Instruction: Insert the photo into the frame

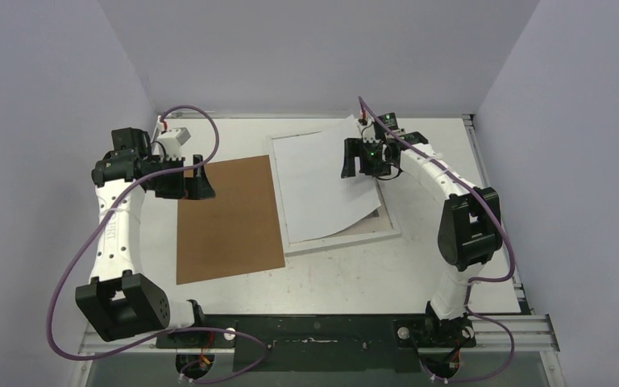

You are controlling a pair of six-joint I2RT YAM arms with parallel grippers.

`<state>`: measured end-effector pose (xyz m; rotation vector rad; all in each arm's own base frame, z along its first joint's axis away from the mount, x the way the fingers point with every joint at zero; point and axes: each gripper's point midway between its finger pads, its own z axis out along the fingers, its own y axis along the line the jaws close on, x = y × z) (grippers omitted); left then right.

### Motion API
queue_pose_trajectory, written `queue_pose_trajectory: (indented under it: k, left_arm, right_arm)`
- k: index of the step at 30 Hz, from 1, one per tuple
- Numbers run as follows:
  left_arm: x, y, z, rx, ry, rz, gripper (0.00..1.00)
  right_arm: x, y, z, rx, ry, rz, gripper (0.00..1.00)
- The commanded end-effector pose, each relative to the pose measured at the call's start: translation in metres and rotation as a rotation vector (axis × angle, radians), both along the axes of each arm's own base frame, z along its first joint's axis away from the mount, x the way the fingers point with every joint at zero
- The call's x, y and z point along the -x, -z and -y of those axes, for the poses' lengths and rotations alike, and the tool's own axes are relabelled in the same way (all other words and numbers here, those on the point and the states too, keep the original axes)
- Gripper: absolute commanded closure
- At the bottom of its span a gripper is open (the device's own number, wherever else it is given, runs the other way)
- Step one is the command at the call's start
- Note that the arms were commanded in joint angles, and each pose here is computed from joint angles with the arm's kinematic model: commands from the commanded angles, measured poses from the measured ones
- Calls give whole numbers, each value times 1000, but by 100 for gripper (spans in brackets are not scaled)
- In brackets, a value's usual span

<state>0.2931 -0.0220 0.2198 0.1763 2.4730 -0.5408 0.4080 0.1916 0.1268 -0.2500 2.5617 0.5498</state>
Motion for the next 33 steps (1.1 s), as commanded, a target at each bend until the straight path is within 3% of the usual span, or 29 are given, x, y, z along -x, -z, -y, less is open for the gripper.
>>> queue_pose_trajectory:
  k: [1, 3, 5, 11, 18, 26, 29, 33]
  left_arm:
    - [-5, -7, -2, -25, 19, 26, 3]
    - [-5, -5, -3, -28, 18, 23, 4]
    - [-6, -5, -3, -31, 18, 20, 3]
    - [-5, -2, -10, -64, 13, 8, 4]
    - [-9, 5, -23, -105, -22, 0, 4]
    - [-10, 36, -70, -190, -101, -62, 4]
    - [-5, 51, -90, -200, -140, -101, 4]
    - [0, 65, -115, -238, -182, -125, 3]
  right_arm:
    - [-13, -14, 19, 99, 67, 85, 10]
    - [-19, -22, 29, 142, 104, 117, 2]
    - [-24, -29, 39, 190, 141, 139, 10]
    - [-30, -44, 74, 325, 270, 197, 10]
    - [-20, -60, 42, 250, 270, 274, 10]
    - [31, -72, -108, 46, 95, 332, 9]
    - [67, -60, -173, -33, -11, 310, 9]
    - [107, -29, -234, -22, -133, 271, 8]
